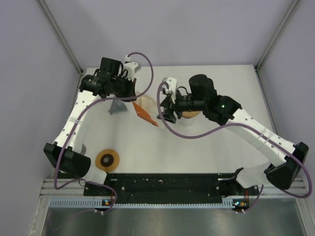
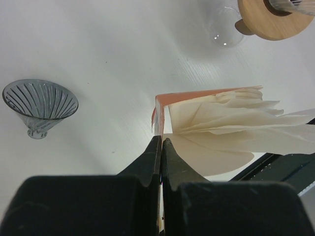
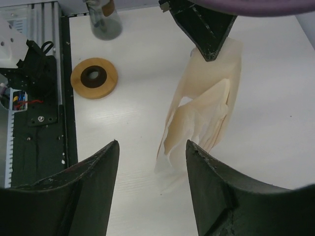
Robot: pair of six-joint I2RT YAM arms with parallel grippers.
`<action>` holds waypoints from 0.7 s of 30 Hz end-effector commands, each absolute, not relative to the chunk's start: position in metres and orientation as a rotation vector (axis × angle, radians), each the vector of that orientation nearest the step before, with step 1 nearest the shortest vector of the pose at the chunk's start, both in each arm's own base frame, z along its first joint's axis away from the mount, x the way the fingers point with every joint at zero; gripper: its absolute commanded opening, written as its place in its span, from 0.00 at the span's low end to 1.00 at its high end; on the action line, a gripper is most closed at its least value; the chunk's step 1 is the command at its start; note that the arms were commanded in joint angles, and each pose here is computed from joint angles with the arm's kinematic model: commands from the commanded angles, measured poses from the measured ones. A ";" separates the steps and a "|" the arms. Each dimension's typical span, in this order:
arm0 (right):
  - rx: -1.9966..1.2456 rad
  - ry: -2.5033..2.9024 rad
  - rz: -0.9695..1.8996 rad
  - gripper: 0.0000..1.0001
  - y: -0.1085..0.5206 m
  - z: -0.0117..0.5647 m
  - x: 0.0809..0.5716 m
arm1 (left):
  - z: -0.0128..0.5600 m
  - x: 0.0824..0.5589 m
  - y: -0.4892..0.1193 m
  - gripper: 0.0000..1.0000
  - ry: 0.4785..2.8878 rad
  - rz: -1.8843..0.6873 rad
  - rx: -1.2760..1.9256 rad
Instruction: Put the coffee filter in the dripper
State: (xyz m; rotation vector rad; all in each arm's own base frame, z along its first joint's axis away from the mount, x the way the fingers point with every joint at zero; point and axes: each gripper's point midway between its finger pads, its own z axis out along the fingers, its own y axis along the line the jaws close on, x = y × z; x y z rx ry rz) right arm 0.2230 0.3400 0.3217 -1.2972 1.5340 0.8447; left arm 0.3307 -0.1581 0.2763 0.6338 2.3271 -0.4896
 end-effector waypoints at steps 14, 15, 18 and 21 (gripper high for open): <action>-1.474 1.558 0.654 0.57 0.364 0.284 0.224 | 0.293 0.314 -0.167 0.00 2.240 -0.451 0.712; -1.479 1.565 0.653 0.56 0.363 0.281 0.223 | 0.293 0.314 -0.167 0.00 2.239 -0.453 0.713; -1.497 1.579 0.645 0.53 0.361 0.273 0.219 | 0.294 0.313 -0.168 0.00 2.235 -0.461 0.717; -1.532 1.555 0.669 0.51 0.360 0.273 0.210 | 0.293 0.313 -0.167 0.00 2.238 -0.454 0.715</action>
